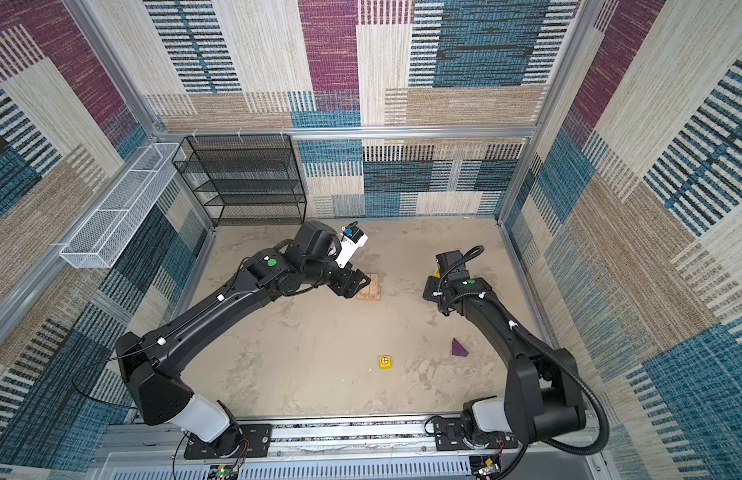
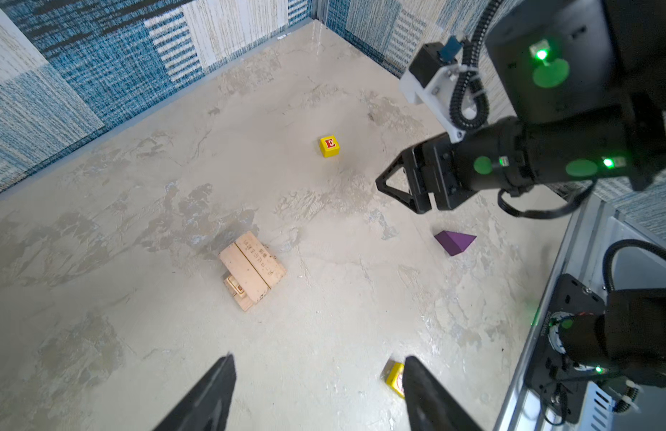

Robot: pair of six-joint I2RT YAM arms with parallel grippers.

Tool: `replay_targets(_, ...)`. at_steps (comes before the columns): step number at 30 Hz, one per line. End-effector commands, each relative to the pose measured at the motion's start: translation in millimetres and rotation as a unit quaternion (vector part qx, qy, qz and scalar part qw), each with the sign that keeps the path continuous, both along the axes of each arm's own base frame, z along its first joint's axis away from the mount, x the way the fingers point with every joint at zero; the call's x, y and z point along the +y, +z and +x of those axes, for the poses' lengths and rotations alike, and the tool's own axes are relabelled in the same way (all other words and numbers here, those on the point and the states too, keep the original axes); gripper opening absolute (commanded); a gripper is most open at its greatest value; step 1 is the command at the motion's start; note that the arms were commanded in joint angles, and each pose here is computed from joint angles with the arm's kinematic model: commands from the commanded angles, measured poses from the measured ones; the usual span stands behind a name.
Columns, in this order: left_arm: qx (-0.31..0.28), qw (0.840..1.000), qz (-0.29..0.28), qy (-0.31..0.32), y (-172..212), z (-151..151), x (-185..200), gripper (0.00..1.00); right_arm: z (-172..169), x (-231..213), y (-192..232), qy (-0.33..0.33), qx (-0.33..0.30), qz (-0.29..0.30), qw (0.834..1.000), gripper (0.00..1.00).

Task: Build the wood block tower
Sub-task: 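Swing the right gripper over the yellow E cube while the left arm shifts, then lower the open right gripper around the yellow E cube and close it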

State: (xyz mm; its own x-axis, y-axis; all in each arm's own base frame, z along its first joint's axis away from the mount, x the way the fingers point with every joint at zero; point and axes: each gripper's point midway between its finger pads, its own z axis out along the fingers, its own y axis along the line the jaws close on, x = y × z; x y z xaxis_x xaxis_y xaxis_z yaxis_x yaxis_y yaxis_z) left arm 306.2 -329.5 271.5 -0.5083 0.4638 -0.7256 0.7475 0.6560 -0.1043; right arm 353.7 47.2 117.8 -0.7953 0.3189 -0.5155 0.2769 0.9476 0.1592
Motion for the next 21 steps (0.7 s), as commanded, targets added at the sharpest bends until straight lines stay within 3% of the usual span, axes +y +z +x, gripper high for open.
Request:
replay_targets(1,-0.005,1.000,0.012,0.013,-6,3,2,0.75,31,-7,10,-0.017,-0.033,-0.027,0.999,0.70)
replay_targets(6,0.020,0.999,0.014,0.027,-18,5,0,0.75,64,-11,9,-0.028,-0.051,-0.046,0.997,0.64)
replay_targets(14,0.025,0.999,0.021,0.040,-25,9,2,0.75,105,-18,-12,-0.024,-0.032,-0.077,0.996,0.59)
replay_targets(21,0.025,0.999,0.023,0.043,-26,10,3,0.75,120,-24,-34,-0.028,-0.013,-0.052,0.998,0.54)
